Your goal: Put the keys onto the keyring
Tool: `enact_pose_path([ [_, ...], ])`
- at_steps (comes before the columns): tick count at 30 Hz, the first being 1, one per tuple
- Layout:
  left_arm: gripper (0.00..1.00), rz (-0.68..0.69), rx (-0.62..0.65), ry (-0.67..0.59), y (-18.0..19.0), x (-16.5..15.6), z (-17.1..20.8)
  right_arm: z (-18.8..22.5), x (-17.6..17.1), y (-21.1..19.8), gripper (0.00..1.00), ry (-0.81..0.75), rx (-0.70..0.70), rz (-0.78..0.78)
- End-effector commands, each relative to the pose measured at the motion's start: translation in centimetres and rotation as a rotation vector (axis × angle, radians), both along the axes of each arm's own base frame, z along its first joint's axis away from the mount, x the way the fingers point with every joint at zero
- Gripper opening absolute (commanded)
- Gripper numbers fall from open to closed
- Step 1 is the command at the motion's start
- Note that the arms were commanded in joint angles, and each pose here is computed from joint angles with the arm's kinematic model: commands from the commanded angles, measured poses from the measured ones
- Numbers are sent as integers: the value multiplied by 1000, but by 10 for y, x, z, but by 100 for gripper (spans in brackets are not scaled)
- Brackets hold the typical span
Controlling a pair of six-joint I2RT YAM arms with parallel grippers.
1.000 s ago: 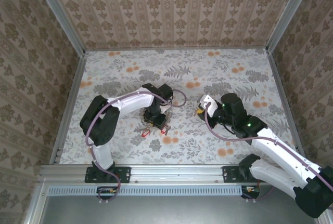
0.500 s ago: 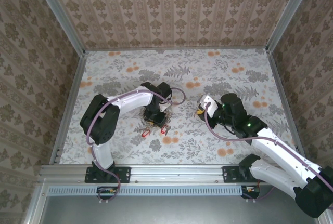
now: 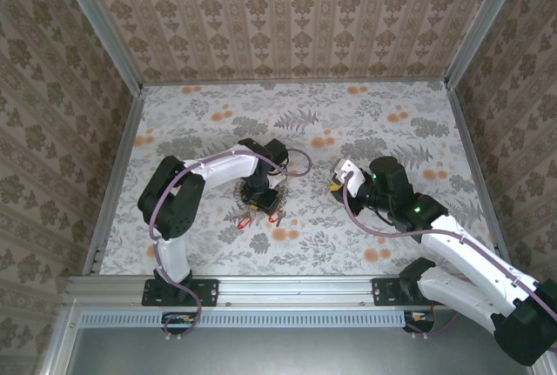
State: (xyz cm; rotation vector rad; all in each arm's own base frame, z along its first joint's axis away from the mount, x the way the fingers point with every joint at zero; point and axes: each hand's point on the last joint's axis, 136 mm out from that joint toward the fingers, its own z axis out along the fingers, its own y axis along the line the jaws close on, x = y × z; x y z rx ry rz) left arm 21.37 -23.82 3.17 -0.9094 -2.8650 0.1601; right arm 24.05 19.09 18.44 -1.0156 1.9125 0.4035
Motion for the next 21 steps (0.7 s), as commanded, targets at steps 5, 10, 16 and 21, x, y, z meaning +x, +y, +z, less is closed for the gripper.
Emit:
enact_pose_path([
  [5, 36, -7, 3, -12, 0, 4, 1, 8, 0, -2, 0, -13, 14, -15],
  [10, 44, 2, 15, -32, 2, 7, 2, 8, 0, -2, 0, -12, 15, -14],
  [16, 40, 0, 0, -42, -3, 12, 7, 9, -1, -3, 0, -14, 15, -12],
  [21, 40, 10, 0, -69, -2, 16, 12, 10, -1, -3, 0, -18, 18, -12],
])
